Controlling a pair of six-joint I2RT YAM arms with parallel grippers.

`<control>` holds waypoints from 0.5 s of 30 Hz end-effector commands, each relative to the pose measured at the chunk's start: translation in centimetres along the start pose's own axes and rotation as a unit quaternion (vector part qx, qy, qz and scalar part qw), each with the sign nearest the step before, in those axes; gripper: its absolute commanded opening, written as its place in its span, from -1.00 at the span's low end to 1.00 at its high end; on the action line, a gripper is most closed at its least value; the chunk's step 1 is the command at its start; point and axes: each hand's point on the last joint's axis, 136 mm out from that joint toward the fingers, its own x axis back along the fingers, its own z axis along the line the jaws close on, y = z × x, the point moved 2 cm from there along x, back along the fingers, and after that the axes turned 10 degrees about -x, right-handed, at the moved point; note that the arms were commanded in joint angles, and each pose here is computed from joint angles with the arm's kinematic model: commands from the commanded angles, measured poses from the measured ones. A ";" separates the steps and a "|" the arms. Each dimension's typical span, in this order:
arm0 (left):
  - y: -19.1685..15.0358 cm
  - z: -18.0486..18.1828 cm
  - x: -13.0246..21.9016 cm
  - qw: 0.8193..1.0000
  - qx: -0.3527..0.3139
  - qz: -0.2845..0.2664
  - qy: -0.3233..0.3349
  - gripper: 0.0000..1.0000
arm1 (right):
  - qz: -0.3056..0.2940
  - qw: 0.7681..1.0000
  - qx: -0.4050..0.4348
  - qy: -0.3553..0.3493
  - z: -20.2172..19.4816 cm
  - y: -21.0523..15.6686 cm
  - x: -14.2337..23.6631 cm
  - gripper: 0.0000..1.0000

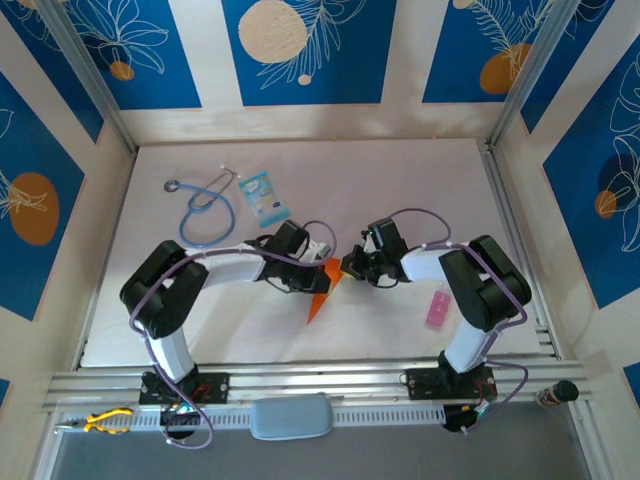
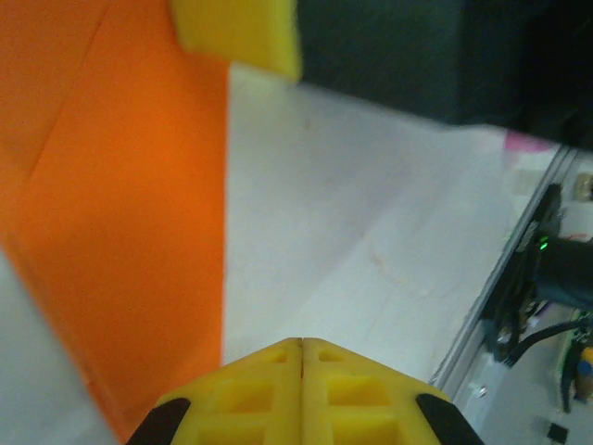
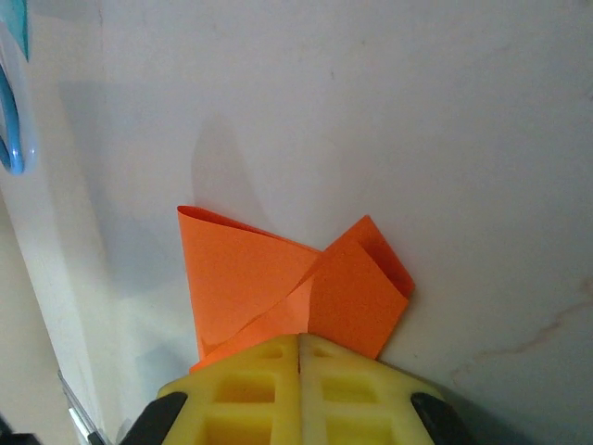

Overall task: Fold a paper plane with a square sheet of paper (pick it up from the middle)
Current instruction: Fold the wing for the fifth time at the center of the table.

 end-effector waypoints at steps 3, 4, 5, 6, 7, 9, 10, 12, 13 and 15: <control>2.4 0.1 -1.1 1.000 0.018 -0.015 -0.010 -0.87 | 0.008 0.998 -0.027 -0.050 -2.8 -0.7 -0.8 -0.95; 2.6 0.3 -1.3 1.000 0.020 -0.015 -0.007 -0.85 | 0.008 0.998 -0.027 -0.049 -2.7 -0.7 -0.8 -0.95; 2.8 0.5 -1.6 1.000 0.022 -0.014 -0.006 -0.83 | 0.008 0.998 -0.026 -0.050 -2.7 -0.8 -0.9 -0.94; 2.9 0.7 -1.9 1.000 0.022 -0.012 -0.006 -0.81 | 0.008 0.998 -0.027 -0.050 -2.7 -0.8 -0.9 -0.95; 2.8 1.0 -2.2 1.000 0.025 -0.008 -0.003 -0.80 | 0.010 0.998 -0.028 -0.052 -2.9 -0.9 -0.9 -0.95; 2.5 1.5 -2.7 1.000 0.029 0.000 0.001 -0.78 | 0.011 0.998 -0.029 -0.054 -3.0 -0.9 -1.0 -0.94; 2.2 1.8 -2.9 0.999 0.031 0.004 0.005 -0.77 | 0.009 0.998 -0.028 -0.056 -3.0 -0.9 -0.9 -0.94; 1.1 2.5 -3.0 0.999 0.036 0.019 0.017 -0.76 | 0.011 0.998 -0.030 -0.060 -3.2 -1.0 -0.9 -0.94; 0.6 2.7 -3.0 0.999 0.037 0.025 0.021 -0.75 | 0.009 0.998 -0.030 -0.062 -3.3 -0.9 -0.9 -0.95; -0.9 3.2 -2.8 0.998 0.040 0.041 0.029 -0.75 | 0.008 0.997 -0.033 -0.070 -3.6 -0.9 -0.8 -0.95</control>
